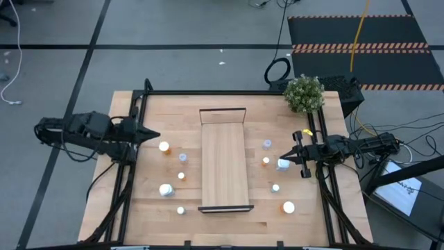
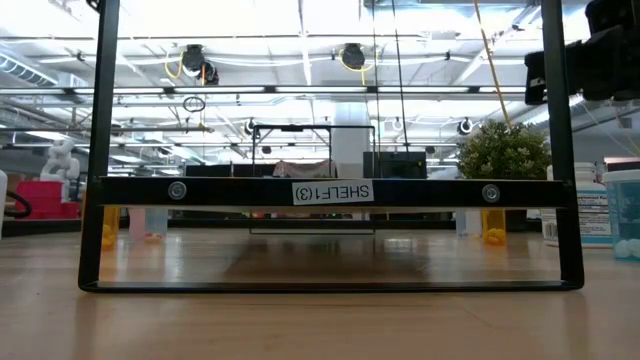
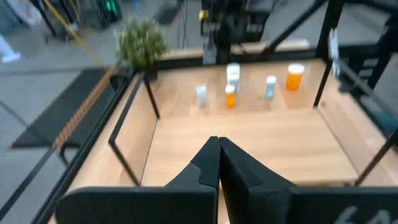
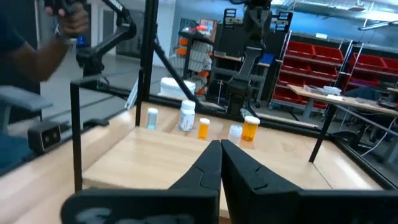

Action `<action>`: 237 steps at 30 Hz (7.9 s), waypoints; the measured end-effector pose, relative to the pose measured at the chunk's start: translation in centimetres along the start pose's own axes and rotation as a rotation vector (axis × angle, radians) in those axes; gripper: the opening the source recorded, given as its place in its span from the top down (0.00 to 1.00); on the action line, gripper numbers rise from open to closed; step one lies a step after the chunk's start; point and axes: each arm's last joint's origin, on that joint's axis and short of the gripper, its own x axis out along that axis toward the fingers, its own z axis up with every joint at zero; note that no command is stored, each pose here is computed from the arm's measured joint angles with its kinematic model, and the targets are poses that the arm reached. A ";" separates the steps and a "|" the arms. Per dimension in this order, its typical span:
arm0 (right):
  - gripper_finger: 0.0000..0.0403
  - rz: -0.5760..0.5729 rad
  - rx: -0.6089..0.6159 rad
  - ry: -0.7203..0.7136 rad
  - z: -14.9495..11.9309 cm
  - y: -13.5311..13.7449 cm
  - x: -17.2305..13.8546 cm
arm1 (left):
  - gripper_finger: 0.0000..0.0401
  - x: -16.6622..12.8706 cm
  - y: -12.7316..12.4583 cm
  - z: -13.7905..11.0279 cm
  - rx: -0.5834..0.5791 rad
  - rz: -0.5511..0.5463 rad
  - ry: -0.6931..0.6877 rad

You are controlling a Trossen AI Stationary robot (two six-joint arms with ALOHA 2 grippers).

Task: Pick and place medicine bottles onto shelf by color
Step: Put the left big orange medicine bottle on the shelf

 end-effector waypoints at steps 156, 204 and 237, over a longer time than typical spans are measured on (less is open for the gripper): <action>1.00 -0.251 0.127 0.549 12.5 -2.6 12.6 | 0.32 13.6 -0.1 -12.9 -0.579 0.521 1.025; 1.00 -0.234 0.077 0.611 12.0 -2.5 12.3 | 0.43 14.5 1.5 4.1 -0.217 0.221 0.680; 1.00 -0.228 0.070 0.632 11.9 -2.5 12.2 | 0.43 27.0 3.7 0.9 0.004 0.165 0.885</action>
